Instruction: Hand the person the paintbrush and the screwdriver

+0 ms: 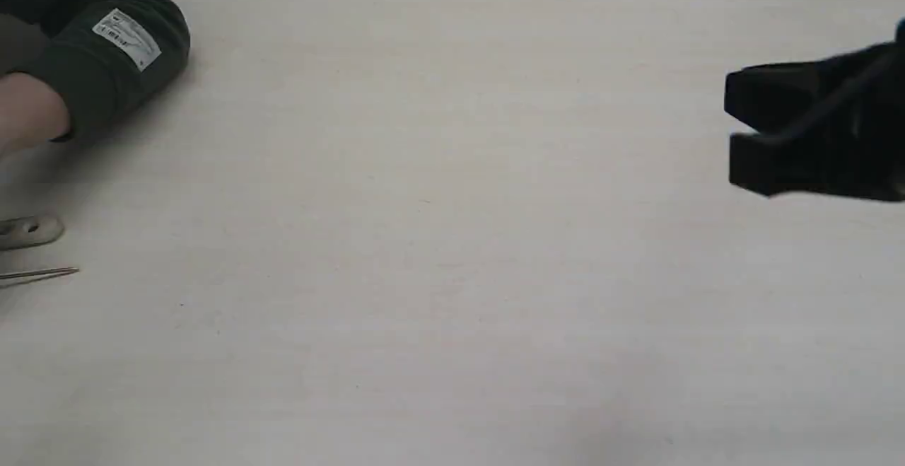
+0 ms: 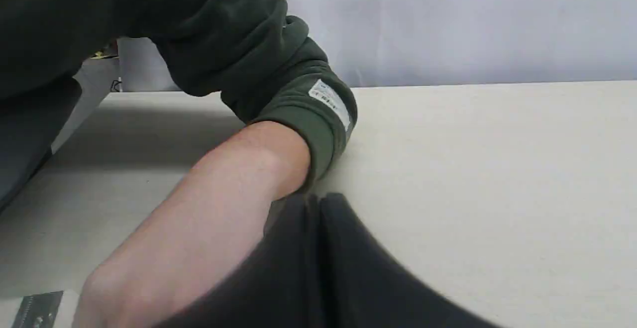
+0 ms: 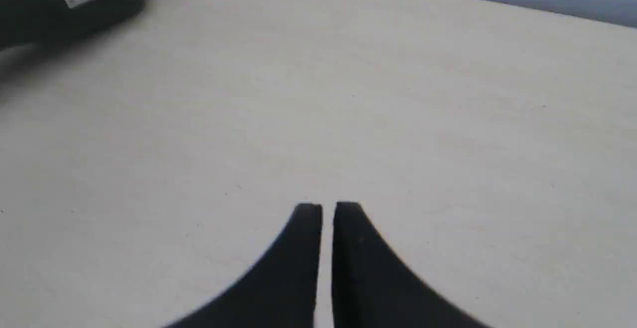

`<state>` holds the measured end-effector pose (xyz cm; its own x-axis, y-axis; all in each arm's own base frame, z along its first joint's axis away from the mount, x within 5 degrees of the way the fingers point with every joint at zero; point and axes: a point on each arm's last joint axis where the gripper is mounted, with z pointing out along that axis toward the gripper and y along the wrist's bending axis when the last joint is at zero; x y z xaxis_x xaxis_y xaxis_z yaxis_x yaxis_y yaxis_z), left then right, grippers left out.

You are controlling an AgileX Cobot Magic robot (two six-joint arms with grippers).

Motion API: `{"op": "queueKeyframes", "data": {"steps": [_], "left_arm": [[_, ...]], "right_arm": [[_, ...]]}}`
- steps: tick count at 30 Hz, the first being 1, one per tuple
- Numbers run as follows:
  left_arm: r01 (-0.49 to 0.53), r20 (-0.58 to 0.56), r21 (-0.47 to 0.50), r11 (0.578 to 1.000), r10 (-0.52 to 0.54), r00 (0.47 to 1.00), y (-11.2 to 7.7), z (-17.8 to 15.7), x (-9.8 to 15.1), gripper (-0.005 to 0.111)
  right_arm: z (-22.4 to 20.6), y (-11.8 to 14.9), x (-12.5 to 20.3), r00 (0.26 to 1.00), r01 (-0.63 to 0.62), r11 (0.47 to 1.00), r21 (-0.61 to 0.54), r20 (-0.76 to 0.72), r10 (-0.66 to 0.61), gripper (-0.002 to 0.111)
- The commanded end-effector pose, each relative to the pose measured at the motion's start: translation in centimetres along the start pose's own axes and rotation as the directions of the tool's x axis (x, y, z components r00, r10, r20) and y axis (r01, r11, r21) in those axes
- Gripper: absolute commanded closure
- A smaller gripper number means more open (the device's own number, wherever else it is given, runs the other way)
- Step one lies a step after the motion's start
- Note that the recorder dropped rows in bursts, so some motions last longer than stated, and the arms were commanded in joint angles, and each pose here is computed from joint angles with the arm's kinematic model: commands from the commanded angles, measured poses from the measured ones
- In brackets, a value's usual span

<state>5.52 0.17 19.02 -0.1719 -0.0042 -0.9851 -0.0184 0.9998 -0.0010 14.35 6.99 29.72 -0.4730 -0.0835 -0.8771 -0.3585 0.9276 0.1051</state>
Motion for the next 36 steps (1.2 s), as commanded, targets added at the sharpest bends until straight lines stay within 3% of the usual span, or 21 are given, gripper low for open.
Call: {"op": "queueKeyframes", "data": {"steps": [1, 13, 26, 32, 36], "left_arm": [[0.002, 0.011, 0.006, 1.0, -0.002, 1.0, 0.0, 0.0, 0.0, 0.107], [0.005, 0.008, 0.006, 1.0, -0.005, 1.0, 0.0, 0.0, 0.0, 0.107], [0.005, 0.011, 0.006, 1.0, -0.005, 1.0, 0.0, 0.0, 0.0, 0.107], [0.005, 0.011, 0.006, 1.0, -0.005, 1.0, 0.0, 0.0, 0.0, 0.107], [0.005, 0.011, 0.006, 1.0, -0.005, 1.0, 0.0, 0.0, 0.0, 0.107]], "right_arm": [[-1.4, -0.2, 2.0, 0.991, -0.012, 0.999, -0.039, 0.131, 0.017, 0.104], [-4.3, -0.7, 6.9, 0.877, 0.017, 0.991, -0.136, 0.477, 0.051, 0.104], [-5.2, -0.8, 10.4, 0.763, 0.152, 0.98, -0.126, 0.645, -0.035, 0.104], [-5.3, -0.8, 10.8, 0.765, 0.188, 0.978, -0.093, 0.639, -0.086, 0.104], [-4.6, -1.3, 11.6, 0.848, 0.104, 0.99, -0.096, 0.529, -0.038, 0.104]]}}
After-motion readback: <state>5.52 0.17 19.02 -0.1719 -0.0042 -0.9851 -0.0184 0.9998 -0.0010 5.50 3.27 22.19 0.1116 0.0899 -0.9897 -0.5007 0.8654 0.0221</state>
